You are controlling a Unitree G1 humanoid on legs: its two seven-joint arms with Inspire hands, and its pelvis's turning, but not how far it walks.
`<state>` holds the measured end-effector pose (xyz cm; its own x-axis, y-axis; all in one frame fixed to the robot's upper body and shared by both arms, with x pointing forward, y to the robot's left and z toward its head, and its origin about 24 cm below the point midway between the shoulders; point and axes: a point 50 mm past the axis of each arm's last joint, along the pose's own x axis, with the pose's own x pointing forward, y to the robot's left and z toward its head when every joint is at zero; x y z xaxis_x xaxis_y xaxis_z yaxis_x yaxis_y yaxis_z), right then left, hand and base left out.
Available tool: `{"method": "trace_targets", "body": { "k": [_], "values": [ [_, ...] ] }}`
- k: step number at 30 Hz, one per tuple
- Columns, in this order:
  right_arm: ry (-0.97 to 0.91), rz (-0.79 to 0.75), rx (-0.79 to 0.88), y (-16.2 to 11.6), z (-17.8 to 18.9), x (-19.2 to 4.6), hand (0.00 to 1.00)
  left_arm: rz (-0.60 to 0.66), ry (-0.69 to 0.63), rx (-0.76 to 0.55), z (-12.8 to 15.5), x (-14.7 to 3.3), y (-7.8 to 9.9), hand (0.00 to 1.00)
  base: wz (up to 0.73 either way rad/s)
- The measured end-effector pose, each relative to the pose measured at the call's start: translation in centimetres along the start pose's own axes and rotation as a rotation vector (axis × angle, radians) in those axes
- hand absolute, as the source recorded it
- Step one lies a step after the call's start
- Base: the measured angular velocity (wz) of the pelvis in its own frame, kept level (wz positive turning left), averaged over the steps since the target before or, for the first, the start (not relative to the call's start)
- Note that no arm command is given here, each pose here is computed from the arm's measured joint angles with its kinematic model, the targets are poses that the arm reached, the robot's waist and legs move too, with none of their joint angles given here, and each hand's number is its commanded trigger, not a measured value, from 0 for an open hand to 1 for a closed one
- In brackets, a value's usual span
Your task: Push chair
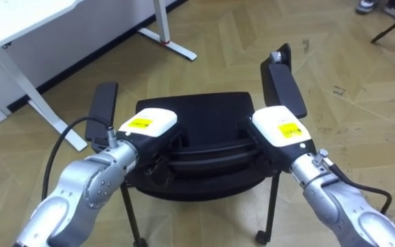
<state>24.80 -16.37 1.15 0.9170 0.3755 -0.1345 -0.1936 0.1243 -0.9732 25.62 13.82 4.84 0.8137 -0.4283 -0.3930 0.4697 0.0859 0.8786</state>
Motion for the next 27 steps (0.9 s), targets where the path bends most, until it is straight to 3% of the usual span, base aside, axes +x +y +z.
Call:
{"method": "trace_targets", "body": {
  "k": [14, 27],
  "values": [
    [-0.015, -0.002, -0.004, -0.2, -0.2, -0.1, 1.0, 0.006, -0.019, 0.028, 0.1, 0.0, 0.4, 1.0, 0.0],
    [0.0, 0.045, 0.034, 0.4, -0.5, 0.7, 1.0, -0.015, -0.026, 0.05, -0.6, 1.2, 0.8, 1.0, 0.05]
  ]
}}
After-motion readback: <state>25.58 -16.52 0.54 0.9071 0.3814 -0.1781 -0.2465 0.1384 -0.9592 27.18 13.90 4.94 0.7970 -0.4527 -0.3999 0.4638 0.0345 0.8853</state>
